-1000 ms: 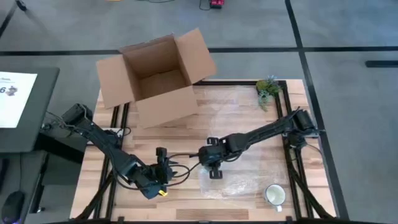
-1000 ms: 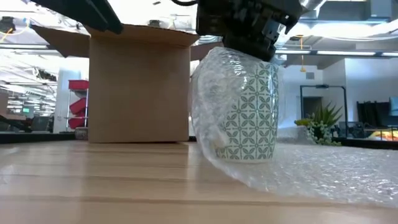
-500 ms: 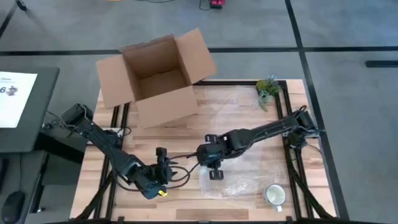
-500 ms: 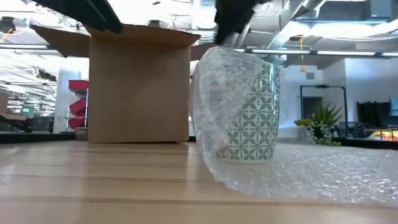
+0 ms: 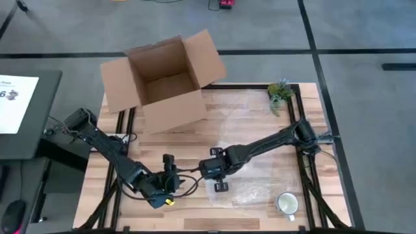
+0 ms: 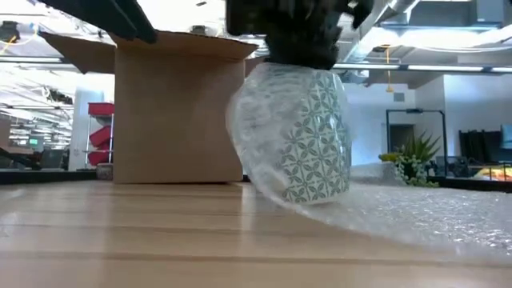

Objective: Wrap mug
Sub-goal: Wrap the green patterned mug with the bubble wrap

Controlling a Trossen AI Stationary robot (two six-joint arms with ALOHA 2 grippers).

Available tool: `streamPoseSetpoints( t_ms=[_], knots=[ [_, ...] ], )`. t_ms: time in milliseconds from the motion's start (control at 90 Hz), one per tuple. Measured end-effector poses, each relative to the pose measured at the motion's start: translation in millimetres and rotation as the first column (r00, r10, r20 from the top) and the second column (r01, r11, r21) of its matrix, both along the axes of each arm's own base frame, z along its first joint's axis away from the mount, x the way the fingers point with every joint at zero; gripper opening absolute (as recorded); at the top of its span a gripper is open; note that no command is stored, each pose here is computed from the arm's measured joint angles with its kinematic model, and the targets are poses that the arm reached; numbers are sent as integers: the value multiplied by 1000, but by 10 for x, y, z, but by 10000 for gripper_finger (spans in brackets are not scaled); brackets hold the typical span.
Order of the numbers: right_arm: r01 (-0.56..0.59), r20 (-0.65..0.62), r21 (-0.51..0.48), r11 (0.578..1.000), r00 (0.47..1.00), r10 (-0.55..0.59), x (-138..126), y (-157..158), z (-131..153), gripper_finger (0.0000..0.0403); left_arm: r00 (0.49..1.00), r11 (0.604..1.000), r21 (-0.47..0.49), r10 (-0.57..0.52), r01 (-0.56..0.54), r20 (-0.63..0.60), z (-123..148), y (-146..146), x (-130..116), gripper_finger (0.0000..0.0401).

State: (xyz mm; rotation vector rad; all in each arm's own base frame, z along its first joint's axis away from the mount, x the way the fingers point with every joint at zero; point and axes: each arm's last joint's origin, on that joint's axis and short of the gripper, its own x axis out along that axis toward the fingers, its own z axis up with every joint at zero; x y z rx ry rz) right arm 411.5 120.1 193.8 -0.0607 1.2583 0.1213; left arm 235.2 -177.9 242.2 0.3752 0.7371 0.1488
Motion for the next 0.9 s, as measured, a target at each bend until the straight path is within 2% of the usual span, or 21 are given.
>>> streamPoseSetpoints(
  t_ms=[167, 267, 433, 589, 700, 900],
  knots=[
    [-10, 15, 1, 1000, 1000, 10, -47, -12, 113, 0, 1000, 1000, 0, 0, 0, 1, 0, 1, 1, 164],
    [-10, 40, 8, 1000, 999, 10, -128, -27, 299, 0, 1000, 1000, 1, 1, -1, 1, 0, 1, 1, 164],
    [16, 147, 13, 1000, 989, -18, -339, 2, 772, 0, 1000, 1000, 1, 3, -3, 3, 1, 2, 2, 164],
    [77, 132, 44, 996, 988, -83, -461, 26, 895, 4, 1000, 1000, -2, 5, -5, 3, 1, 2, 2, 164],
    [126, 74, 34, 991, 989, -128, -493, -8, 856, 34, 1000, 1000, -3, 6, -6, 3, 1, 2, 2, 164],
    [180, 18, -15, 984, 984, -179, -312, -122, 559, 130, 1000, 1000, -7, 9, -9, 4, 0, 2, 1, 164]
  ],
)
